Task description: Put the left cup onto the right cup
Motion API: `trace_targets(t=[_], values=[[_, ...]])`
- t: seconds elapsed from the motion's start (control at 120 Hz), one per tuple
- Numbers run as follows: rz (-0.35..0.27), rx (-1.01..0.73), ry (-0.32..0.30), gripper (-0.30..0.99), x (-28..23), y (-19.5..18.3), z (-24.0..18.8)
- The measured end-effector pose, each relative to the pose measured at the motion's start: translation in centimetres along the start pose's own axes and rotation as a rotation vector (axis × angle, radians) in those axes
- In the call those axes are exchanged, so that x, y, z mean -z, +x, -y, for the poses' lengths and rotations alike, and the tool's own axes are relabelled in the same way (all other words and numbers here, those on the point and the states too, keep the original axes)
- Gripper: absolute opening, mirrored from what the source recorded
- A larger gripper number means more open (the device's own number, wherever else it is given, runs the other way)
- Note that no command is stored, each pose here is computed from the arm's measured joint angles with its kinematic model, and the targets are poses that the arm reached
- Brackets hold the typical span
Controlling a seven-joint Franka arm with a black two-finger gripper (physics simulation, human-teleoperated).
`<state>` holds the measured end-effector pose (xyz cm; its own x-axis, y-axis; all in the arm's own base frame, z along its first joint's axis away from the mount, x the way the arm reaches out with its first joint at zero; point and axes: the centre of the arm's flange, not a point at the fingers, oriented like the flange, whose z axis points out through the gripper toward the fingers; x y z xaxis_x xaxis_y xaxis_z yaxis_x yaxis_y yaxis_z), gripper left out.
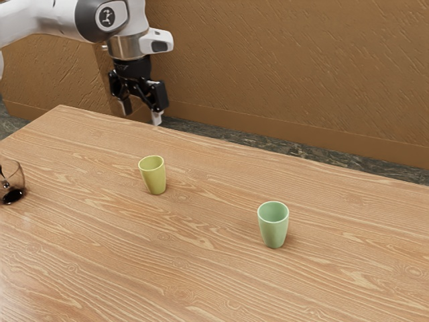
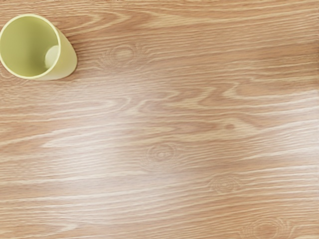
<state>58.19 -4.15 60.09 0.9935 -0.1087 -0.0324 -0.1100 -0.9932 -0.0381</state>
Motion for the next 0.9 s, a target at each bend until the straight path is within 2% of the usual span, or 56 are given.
trace_targets(t=[0.267, 0.558, 0.9], values=[[0.005, 0.012, 0.0, 0.69, -1.2, 1.1, 0.5], [0.049, 0.123, 0.009, 0.68, -8.7, 6.7, 6.4], [0.072, 0.17, -0.061, 0.57, -17.1, 9.8, 10.2]])
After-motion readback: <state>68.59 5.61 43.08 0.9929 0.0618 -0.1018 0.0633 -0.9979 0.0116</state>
